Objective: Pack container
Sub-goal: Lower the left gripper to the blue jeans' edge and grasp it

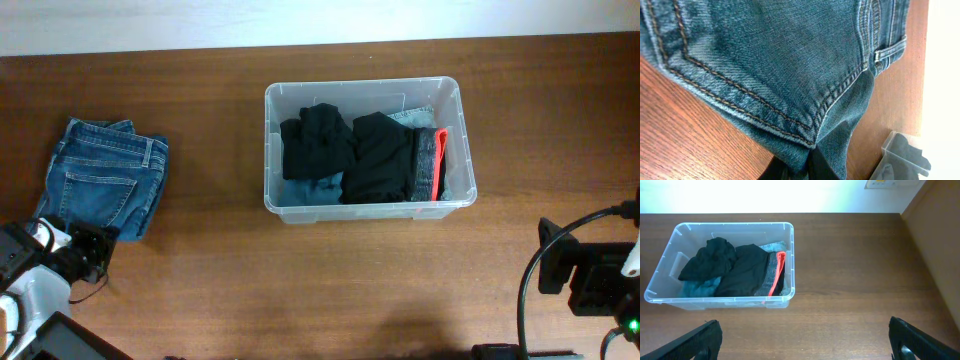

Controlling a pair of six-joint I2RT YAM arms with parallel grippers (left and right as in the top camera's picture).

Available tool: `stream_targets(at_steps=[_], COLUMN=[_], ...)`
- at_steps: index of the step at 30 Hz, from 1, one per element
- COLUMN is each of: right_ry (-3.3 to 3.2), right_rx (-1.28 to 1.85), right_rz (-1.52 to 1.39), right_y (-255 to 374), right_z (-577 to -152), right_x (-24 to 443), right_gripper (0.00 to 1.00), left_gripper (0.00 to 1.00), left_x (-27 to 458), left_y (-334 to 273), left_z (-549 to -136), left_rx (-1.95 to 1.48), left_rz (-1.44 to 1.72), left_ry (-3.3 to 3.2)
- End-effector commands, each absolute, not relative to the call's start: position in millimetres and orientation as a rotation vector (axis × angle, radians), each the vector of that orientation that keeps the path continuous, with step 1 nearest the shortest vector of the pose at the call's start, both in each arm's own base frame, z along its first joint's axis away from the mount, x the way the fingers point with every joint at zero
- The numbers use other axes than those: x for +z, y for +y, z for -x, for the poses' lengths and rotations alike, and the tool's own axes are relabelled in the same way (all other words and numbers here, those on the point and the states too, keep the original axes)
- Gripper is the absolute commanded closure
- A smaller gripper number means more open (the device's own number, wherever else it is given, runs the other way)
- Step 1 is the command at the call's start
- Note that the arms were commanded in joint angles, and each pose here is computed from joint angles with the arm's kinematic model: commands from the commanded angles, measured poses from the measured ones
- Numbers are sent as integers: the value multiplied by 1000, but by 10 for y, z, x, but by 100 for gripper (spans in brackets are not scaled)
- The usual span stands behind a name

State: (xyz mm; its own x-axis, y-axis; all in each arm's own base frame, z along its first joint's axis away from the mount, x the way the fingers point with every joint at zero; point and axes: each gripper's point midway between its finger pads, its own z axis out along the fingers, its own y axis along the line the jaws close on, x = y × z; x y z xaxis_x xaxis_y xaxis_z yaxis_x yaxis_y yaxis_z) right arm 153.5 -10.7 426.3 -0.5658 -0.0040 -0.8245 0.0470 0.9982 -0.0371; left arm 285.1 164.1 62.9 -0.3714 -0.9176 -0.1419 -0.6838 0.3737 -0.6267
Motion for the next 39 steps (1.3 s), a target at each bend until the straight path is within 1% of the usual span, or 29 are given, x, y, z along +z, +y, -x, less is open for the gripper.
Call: stream_targets(at_steps=[1,2,3,4,5,6,7,12,21,23,27,30,33,34,38,39], right_ry=[2168,2168,2168,2168,2168,2168,2168,2168,2169,2168,2168,2168,2168,2168,2168,2168], right_rx=[-80,-80,-80,-80,-80,-80,-80,-80,-80,-80,-80,-80,-80,-80,-80,-80], right_rz=[-50,-50,-50,-50,-50,-50,-50,-50,-50,-50,-50,-50,-50,-50,-50,-50], right_y=[-138,-138,-138,-138,-138,-138,-138,-138,-138,-138,-138,-138,-138,-138,-138,-138], right_z=[-1545,-1545,-1545,-1545,-1545,-1545,-1545,-1545,-1545,-1545,-1545,-1545,-1545,-1545,-1545,-1545], right_x=[4272,4272,4272,4272,4272,4272,4272,4272,4272,4272,4272,4272,4272,4272,4272,4272], right_gripper=[2,1,2,1,2,1,2,2,2,1,2,1,1,2,1,2], left_gripper=[97,92,85,51,37,32,29,27,27,25,16,13,13,8,7,5], left_x=[665,650,641,633,629,626,624,596,421,350,205,98,47,38,-21,-46], left_y=[1704,1709,1710,1696,1690,1684,1681,1668,1605,1590,1573,1558,1598,1620,1701,1715], left_z=[-2816,-2798,-2787,-2775,-2768,-2764,-2761,-2735,-2539,-2534,-2519,-2505,-2549,-2573,-2657,-2671], left_rx=[-591,-578,-571,-575,-577,-579,-579,-579,-529,-531,-523,-521,-516,-514,-505,-507], left_rz=[1401,1411,1417,1420,1424,1426,1428,1444,1533,1525,1508,1506,1490,1483,1458,1468], left_ry=[2158,2164,2168,2174,2177,2179,2180,2190,2247,2241,2227,2225,2212,2204,2184,2175])
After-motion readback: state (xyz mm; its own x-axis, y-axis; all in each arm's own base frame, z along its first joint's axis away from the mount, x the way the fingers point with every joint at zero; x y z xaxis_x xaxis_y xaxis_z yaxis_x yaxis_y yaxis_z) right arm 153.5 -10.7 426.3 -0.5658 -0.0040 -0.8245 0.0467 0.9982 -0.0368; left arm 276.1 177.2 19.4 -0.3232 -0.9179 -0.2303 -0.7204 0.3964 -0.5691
